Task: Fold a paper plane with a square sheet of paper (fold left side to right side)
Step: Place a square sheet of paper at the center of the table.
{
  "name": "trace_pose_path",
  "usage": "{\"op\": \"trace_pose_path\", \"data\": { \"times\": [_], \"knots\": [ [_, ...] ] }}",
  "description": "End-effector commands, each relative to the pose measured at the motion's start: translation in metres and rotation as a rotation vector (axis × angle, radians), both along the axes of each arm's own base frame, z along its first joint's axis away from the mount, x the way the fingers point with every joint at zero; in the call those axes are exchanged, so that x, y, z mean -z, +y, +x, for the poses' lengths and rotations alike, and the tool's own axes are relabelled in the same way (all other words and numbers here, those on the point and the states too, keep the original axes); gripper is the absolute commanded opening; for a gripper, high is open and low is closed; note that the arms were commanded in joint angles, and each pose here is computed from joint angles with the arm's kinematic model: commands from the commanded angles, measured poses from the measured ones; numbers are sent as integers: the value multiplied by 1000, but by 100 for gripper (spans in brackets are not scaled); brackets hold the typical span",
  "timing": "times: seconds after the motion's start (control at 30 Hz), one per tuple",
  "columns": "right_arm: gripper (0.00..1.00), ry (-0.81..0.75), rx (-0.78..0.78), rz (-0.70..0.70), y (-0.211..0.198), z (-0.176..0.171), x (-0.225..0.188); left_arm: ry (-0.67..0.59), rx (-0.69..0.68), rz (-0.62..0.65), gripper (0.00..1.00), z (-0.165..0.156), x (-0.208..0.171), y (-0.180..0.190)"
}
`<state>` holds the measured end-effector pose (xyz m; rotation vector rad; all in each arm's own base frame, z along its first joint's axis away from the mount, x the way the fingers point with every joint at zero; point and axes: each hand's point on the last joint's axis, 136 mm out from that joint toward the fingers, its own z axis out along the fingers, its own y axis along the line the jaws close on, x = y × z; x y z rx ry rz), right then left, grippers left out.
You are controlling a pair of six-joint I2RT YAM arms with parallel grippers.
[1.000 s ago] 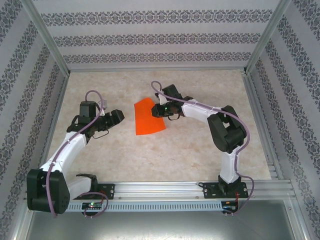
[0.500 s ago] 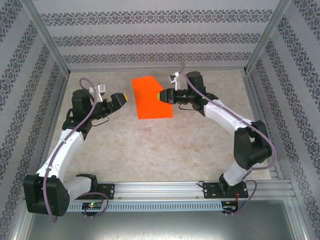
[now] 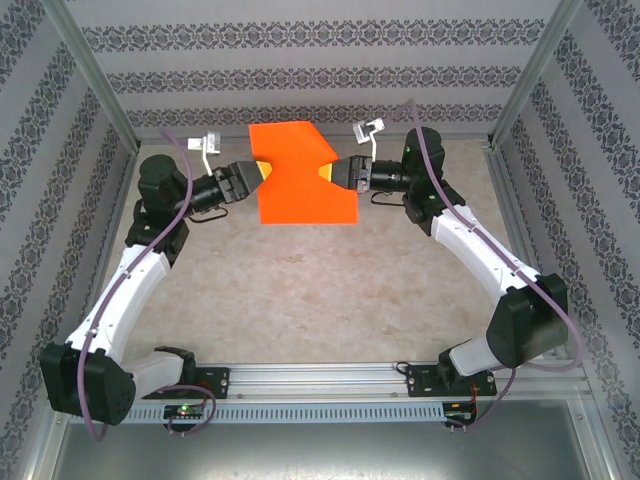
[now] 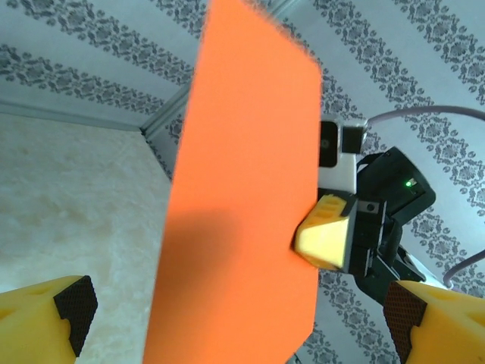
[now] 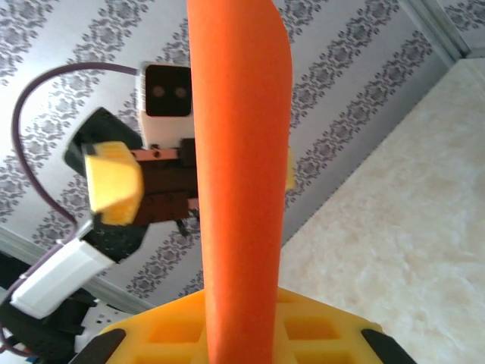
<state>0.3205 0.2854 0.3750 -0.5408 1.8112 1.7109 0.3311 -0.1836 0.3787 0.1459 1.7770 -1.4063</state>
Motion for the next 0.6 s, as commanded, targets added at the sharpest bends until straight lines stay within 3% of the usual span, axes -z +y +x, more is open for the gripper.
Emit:
{"op": "trace_pose_path", "data": {
  "times": [0.0, 0.13, 0.3, 0.37, 0.57],
  "knots": [
    [17, -60, -42, 62, 2, -17, -34, -81, 67, -18, 97, -8, -21, -15],
    [18, -44, -14, 57, 0, -10, -30, -116, 96, -24, 73, -16, -25, -23],
    [27, -24, 74, 9, -8, 5, -14, -88, 60, 5, 18, -15, -13, -23],
    [34, -14, 132, -28, -15, 14, -2, -64, 40, 39, 3, -14, 0, -24],
    [57, 11, 364, -270, -52, 40, 55, 90, -12, 176, 0, 0, 69, -26]
  ]
}}
